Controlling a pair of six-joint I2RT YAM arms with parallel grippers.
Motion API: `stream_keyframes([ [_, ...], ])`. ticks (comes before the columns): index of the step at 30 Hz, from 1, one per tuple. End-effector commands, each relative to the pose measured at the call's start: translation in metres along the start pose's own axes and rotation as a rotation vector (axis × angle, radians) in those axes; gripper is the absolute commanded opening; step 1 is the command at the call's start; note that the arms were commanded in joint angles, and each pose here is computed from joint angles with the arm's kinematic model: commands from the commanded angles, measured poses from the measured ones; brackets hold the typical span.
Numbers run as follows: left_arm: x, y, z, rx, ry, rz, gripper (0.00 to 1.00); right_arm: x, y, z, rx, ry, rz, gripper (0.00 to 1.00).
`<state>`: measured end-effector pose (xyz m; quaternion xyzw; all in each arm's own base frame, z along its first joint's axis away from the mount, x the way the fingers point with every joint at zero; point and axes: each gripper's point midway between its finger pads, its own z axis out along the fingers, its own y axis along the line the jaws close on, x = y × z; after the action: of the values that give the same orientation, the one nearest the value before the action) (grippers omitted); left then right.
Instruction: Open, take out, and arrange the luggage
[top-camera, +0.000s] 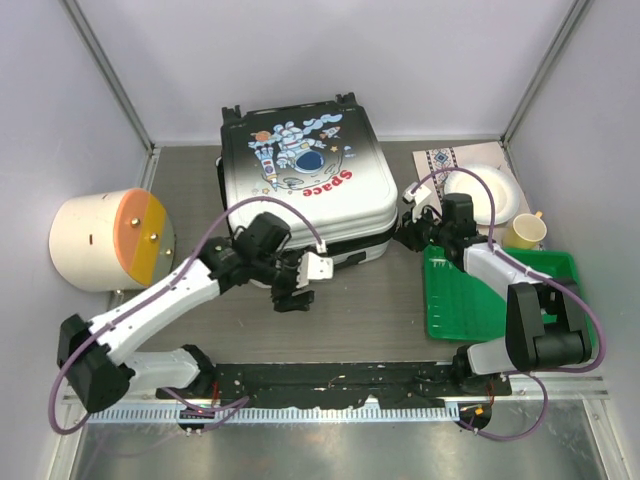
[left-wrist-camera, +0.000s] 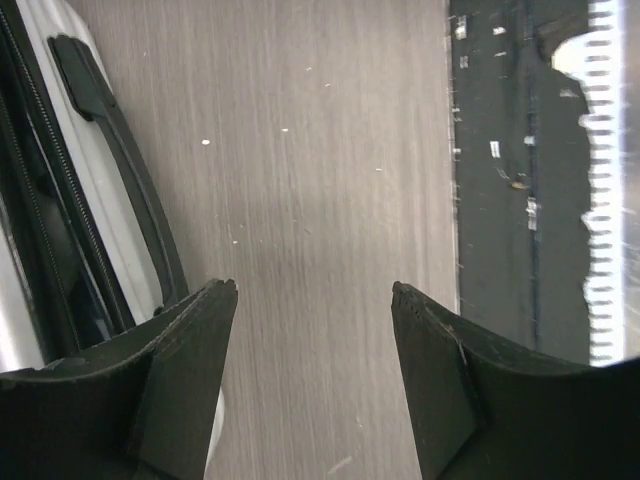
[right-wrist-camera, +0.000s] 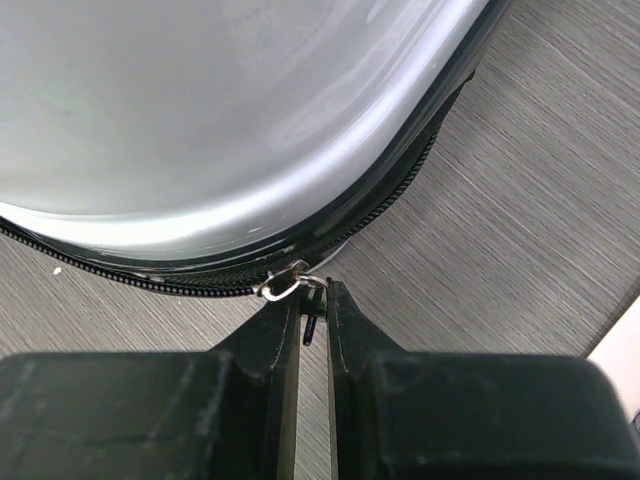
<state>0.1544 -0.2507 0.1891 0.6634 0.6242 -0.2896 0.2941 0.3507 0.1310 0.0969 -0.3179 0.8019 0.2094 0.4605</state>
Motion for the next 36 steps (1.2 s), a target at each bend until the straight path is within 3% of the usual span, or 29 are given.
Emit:
stream_keyframes([
  [1,-0.012,0.054,0.038,-0.210,-0.064,0.065,0.67,-0.048,-0.008,-0.003,0.035,-0.135,-0.103,0.01],
  [5,-0.010,0.065,0.063,-0.236,-0.098,0.071,0.65,-0.048,-0.007,-0.004,0.038,-0.137,-0.096,0.01],
  [13,0.014,0.111,0.086,-0.399,-0.010,0.070,0.66,-0.048,-0.001,-0.010,0.031,-0.152,-0.094,0.01],
  [21,0.079,0.117,0.107,-0.425,0.216,0.064,0.64,-0.050,0.001,-0.010,0.027,-0.166,-0.076,0.01],
  [27,0.114,0.096,0.104,-0.346,0.337,0.006,0.37,-0.049,-0.015,-0.015,0.078,-0.154,-0.135,0.01],
  [28,0.118,0.094,0.100,-0.343,0.347,0.000,0.24,-0.048,-0.020,-0.016,0.084,-0.150,-0.145,0.01],
  [31,0.134,0.086,0.084,-0.325,0.395,-0.011,0.00,-0.047,-0.049,-0.019,0.112,-0.134,-0.147,0.01],
  [36,0.165,0.069,0.064,-0.279,0.448,0.022,0.00,-0.058,-0.094,-0.003,0.130,-0.143,-0.229,0.01],
])
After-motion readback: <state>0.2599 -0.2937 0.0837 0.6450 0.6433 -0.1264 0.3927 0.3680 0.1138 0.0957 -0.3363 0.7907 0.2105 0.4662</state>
